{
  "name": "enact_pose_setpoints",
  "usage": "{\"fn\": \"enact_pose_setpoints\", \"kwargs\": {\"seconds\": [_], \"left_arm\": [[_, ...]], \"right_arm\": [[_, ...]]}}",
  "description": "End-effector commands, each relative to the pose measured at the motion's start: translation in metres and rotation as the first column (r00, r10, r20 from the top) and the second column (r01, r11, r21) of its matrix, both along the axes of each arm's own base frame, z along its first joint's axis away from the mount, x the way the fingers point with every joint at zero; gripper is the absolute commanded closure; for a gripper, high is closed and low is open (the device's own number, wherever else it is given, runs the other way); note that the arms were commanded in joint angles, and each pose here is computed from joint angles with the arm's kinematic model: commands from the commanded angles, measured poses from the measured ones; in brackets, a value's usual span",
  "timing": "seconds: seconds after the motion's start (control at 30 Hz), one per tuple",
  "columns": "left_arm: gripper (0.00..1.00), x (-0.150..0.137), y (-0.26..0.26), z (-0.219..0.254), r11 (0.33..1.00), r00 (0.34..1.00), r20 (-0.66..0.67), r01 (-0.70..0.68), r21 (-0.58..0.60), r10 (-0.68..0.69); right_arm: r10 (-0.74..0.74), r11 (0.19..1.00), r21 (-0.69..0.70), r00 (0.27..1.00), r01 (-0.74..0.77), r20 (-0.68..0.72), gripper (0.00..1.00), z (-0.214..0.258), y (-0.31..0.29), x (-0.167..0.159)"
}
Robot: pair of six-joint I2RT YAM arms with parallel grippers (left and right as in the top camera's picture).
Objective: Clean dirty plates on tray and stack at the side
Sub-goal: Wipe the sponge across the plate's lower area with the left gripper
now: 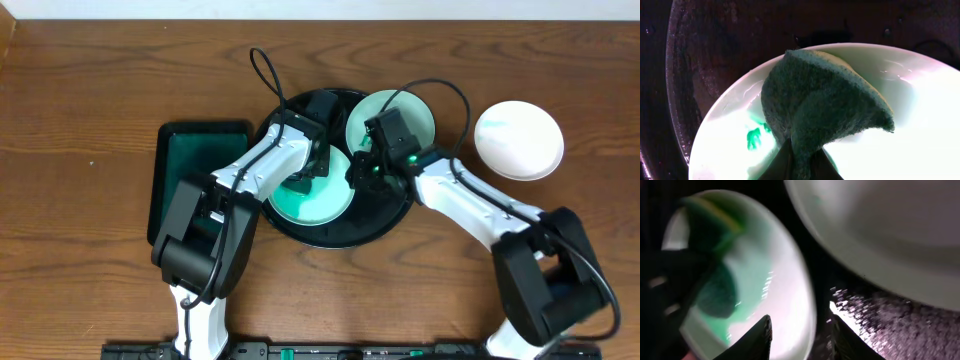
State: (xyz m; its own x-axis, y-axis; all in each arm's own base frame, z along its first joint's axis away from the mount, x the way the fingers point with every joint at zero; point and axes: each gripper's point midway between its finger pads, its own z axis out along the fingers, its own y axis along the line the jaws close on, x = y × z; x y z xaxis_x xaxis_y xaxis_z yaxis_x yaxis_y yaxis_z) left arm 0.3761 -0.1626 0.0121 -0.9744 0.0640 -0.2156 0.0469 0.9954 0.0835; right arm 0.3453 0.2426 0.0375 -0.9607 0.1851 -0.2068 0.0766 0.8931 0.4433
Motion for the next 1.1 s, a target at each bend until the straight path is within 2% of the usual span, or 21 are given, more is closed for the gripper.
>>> {"fn": "enact_pose_setpoints", "kwargs": {"seconds": [0.0, 0.2, 0.23, 0.3, 0.33, 0.53, 0.67, 0.9, 1.07], "left_arm": [[0.93, -0.025, -0.002, -0.029, 1.0, 0.993, -0.116, 0.002, -0.006, -0.002], [0.93, -0.025, -0.002, -0.029, 1.0, 0.993, -0.12, 0.002, -0.005, -0.002], [0.93, -0.025, -0.002, -0.029, 1.0, 0.993, -0.12, 0.002, -0.005, -0.002], [0.93, -0.026, -0.002, -0.029, 1.0, 0.993, -0.12, 0.002, -0.004, -0.002], [0.93, -0.026, -0.002, -0.029, 1.0, 0.993, -0.12, 0.002, -0.004, -0.002], [0.93, -0.028, -0.001, -0.027, 1.0, 0.992, -0.128, 0.002, -0.002, -0.003], [0.93, -0.026, -0.007, -0.015, 0.999, 0.994, -0.11, 0.004, -0.044, -0.009], [0.93, -0.01, -0.013, 0.042, 0.993, 0.999, 0.038, 0.013, -0.117, -0.008], [0.93, 0.001, -0.001, 0.061, 0.996, 0.994, 0.11, 0.002, -0.087, 0.007]], "right_arm": [[-0.069, 0.997, -0.023, 0.997, 0.069, -0.03, 0.64, -0.015, 0.004, 0.002], [-0.072, 0.997, -0.039, 0.995, 0.069, -0.066, 0.67, -0.036, 0.009, -0.003], [-0.068, 0.997, -0.038, 0.995, 0.066, -0.068, 0.73, -0.041, 0.013, -0.004], [-0.056, 0.998, -0.041, 0.996, 0.054, -0.071, 0.93, -0.05, 0.018, -0.005], [-0.052, 0.998, -0.046, 0.996, 0.048, -0.079, 0.99, -0.055, 0.019, -0.007], [-0.043, 0.998, -0.058, 0.995, 0.038, -0.095, 0.99, -0.063, 0.021, -0.012], [-0.041, 0.998, -0.061, 0.994, 0.035, -0.098, 0.99, -0.064, 0.021, -0.013], [-0.03, 0.998, -0.065, 0.994, 0.023, -0.101, 0.99, -0.064, 0.02, -0.015], [-0.026, 0.997, -0.07, 0.994, 0.018, -0.107, 0.99, -0.065, 0.019, -0.016]]}}
